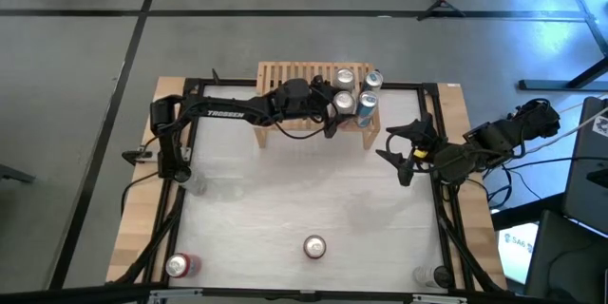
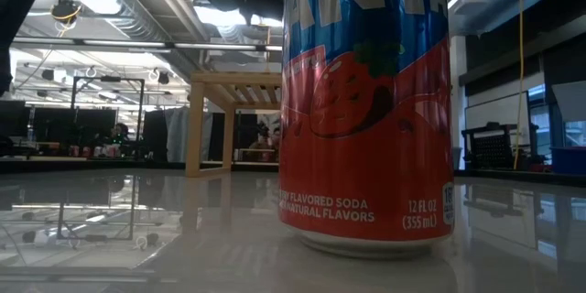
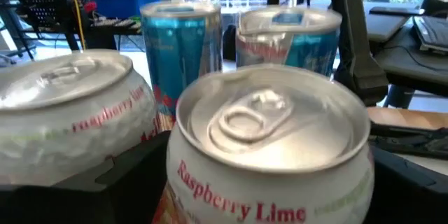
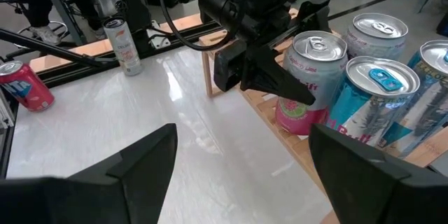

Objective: Place canned beverage on shelf
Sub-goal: Put the pink soda can on the shelf aligned with the other pink soda can, then put the top white yellow soda can on the shelf

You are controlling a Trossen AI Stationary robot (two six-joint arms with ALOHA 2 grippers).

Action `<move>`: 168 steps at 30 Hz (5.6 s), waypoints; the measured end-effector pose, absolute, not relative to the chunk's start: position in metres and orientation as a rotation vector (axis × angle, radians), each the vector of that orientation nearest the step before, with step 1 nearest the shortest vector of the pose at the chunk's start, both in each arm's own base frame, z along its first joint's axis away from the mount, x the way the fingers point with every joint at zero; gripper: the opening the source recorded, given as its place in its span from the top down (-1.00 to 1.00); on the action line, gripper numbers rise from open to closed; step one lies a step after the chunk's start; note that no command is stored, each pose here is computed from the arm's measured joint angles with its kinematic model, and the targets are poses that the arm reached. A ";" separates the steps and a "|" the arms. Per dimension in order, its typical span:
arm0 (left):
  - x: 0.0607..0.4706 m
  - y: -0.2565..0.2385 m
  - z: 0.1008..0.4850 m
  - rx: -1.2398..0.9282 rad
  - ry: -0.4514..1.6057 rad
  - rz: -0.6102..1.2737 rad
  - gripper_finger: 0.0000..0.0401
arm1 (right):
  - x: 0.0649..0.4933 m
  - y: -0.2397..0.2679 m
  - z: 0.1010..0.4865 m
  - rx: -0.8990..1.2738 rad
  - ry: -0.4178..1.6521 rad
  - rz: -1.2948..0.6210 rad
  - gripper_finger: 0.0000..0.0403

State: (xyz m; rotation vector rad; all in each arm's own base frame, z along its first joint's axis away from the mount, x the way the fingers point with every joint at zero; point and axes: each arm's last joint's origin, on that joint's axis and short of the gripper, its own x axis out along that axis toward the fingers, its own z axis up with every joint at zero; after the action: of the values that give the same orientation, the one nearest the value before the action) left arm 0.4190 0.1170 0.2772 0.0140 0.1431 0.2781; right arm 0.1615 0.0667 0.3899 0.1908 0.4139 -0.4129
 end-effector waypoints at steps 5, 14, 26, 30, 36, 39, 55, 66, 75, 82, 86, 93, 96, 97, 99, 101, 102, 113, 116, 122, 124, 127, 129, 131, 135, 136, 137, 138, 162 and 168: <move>0.416 0.116 0.286 0.020 0.112 0.275 -0.77 | 0.162 0.067 0.390 0.193 0.411 -0.412 -0.55; 0.395 0.112 0.331 0.040 -0.020 0.265 -0.78 | 0.162 0.067 0.390 0.193 0.411 -0.412 -0.55; 0.349 0.052 0.388 -0.170 -0.006 0.158 -0.78 | 0.161 0.067 0.390 0.180 0.416 -0.411 -0.55; 0.316 0.017 0.396 -0.251 0.165 0.171 -0.78 | 0.161 0.067 0.390 0.179 0.416 -0.411 -0.55; 0.250 -0.019 0.401 -0.417 0.397 0.289 -0.78 | 0.162 0.067 0.390 0.137 0.426 -0.400 -0.55; 0.222 -0.032 0.396 -0.517 0.539 0.310 -0.78 | 0.162 0.068 0.390 0.155 0.431 -0.368 -0.55; 0.128 -0.037 0.393 -0.615 1.098 0.407 -0.78 | 0.214 0.101 0.389 0.304 0.322 -0.189 -0.55; 0.113 -0.030 0.394 -0.465 1.106 0.294 -0.78 | 0.257 0.126 0.361 0.411 0.349 -0.190 -0.55; 0.096 -0.025 0.368 -0.184 1.171 0.135 -0.78 | 0.278 0.139 0.341 0.471 0.391 -0.168 -0.55; 0.095 -0.028 0.326 -0.172 1.359 0.045 -0.78 | 0.286 0.144 0.333 0.482 0.405 -0.160 -0.55; 0.095 -0.029 0.315 -0.158 1.400 0.060 -0.78 | 0.287 0.144 0.333 0.478 0.397 -0.166 -0.55; 0.096 -0.028 0.300 -0.087 1.447 0.068 -0.78 | 0.287 0.144 0.333 0.473 0.388 -0.178 -0.55; 0.095 -0.029 0.289 -0.106 1.501 0.045 -0.78 | 0.287 0.144 0.333 0.474 0.388 -0.178 -0.55; 0.095 -0.029 0.287 -0.110 1.514 0.041 -0.78 | 0.287 0.144 0.333 0.473 0.388 -0.178 -0.55; 0.094 -0.029 0.282 -0.114 1.537 0.038 -0.78 | 0.287 0.144 0.333 0.473 0.387 -0.178 -0.55; 0.094 -0.029 0.277 -0.110 1.554 0.041 -0.78 | 0.287 0.144 0.333 0.472 0.387 -0.178 -0.55; 0.093 -0.029 0.276 -0.107 1.561 0.038 -0.78 | 0.287 0.144 0.333 0.472 0.388 -0.178 -0.55; 0.091 -0.031 0.263 -0.159 1.638 0.001 -0.74 | 0.287 0.143 0.333 0.466 0.380 -0.192 -0.55; 0.091 -0.031 0.260 -0.162 1.657 -0.002 -0.60 | 0.287 0.143 0.333 0.465 0.380 -0.194 -0.55; 0.095 -0.032 0.264 -0.151 1.650 -0.003 -0.18 | 0.287 0.143 0.333 0.466 0.380 -0.194 -0.55; 0.099 -0.033 0.269 -0.145 1.640 -0.009 -0.16 | 0.287 0.143 0.333 0.465 0.380 -0.194 -0.55; 0.108 -0.035 0.279 -0.124 1.621 -0.015 -0.16 | 0.287 0.143 0.333 0.464 0.381 -0.193 -0.55; 0.116 -0.037 0.287 -0.100 1.599 -0.019 -0.16 | 0.287 0.143 0.333 0.465 0.385 -0.186 -0.55; 0.127 -0.040 0.296 -0.059 1.578 -0.026 -0.16 | 0.287 0.143 0.333 0.460 0.386 -0.184 -0.55; 0.157 -0.047 0.308 0.075 1.573 -0.058 -0.20 | 0.287 0.144 0.333 0.451 0.396 -0.166 -0.55; 0.165 -0.049 0.309 0.118 1.574 -0.078 -0.21 | 0.287 0.144 0.333 0.449 0.397 -0.165 -0.55; 0.174 -0.051 0.311 0.157 1.576 -0.099 -0.22 | 0.287 0.144 0.333 0.449 0.399 -0.162 -0.55; 0.183 -0.053 0.311 0.193 1.578 -0.127 -0.22 | 0.287 0.144 0.333 0.450 0.401 -0.157 -0.55; 0.316 -0.089 0.272 0.517 1.519 -0.557 -0.25 | 0.286 0.146 0.331 0.447 0.454 -0.091 -0.55; 0.317 -0.094 0.272 0.534 1.504 -0.536 -0.25 | 0.286 0.146 0.331 0.431 0.458 -0.080 -0.55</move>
State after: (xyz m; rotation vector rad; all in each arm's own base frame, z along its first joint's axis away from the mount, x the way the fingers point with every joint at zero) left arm 0.3168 -0.0938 0.2716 0.5341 1.5039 -0.5361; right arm 0.2856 0.1459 0.3309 0.4310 0.4576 -0.0800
